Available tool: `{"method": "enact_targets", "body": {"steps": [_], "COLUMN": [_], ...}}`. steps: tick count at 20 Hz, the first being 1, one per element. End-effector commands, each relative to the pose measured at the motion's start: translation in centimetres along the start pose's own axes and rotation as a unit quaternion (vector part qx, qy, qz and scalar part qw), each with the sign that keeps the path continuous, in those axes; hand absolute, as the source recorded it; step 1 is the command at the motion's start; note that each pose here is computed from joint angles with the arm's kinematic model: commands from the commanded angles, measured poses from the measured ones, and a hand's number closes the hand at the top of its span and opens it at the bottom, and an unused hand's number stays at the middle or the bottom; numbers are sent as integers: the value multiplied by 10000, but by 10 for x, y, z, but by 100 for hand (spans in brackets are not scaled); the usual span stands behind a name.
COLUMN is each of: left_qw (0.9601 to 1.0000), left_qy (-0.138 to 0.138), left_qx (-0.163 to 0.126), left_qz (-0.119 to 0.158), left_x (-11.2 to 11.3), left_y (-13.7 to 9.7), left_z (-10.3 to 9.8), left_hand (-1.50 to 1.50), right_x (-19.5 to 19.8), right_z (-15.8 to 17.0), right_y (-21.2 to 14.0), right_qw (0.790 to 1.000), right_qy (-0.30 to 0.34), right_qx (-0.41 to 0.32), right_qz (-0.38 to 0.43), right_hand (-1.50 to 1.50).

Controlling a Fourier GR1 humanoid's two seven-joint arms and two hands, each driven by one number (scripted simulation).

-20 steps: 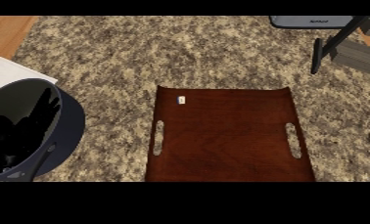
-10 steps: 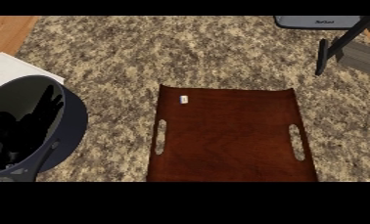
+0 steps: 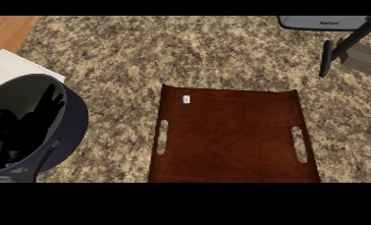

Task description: Pick the squash from the tray and place it in the tiered basket

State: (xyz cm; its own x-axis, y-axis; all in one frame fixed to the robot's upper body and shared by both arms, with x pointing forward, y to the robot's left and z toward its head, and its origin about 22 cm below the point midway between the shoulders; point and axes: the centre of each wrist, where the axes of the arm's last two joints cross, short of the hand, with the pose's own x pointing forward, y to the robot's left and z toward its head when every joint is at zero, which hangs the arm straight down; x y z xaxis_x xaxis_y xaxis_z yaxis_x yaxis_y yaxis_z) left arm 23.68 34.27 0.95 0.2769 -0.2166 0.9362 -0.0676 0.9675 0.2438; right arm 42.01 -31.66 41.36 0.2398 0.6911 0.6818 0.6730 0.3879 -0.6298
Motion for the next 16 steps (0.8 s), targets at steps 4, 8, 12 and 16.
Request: {"method": "enact_targets", "body": {"steps": [4,8,12,16], "left_qw": [9996,9995,9996,9995], "left_qy": [286,318,267,285], "left_qx": [23,-58,-100,-118], "left_qz": [-40,-8,-57,-30], "left_x": [-21,-32,-23,-17], "left_y": [-5,-3,4,-6], "left_z": [7,6,6,-2], "left_hand": [0,0,0,0], "right_x": [-38,-47,-47,-47], "right_z": [-17,-26,-36,-38], "right_y": [-12,-32,-69,-71], "right_qw": [9534,9281,9212,9112], "right_qy": [-650,-1042,-1131,-1321], "right_qx": [-53,52,128,246], "right_qz": [2945,3574,3720,3896], "right_hand": [150,150,150,150]}}
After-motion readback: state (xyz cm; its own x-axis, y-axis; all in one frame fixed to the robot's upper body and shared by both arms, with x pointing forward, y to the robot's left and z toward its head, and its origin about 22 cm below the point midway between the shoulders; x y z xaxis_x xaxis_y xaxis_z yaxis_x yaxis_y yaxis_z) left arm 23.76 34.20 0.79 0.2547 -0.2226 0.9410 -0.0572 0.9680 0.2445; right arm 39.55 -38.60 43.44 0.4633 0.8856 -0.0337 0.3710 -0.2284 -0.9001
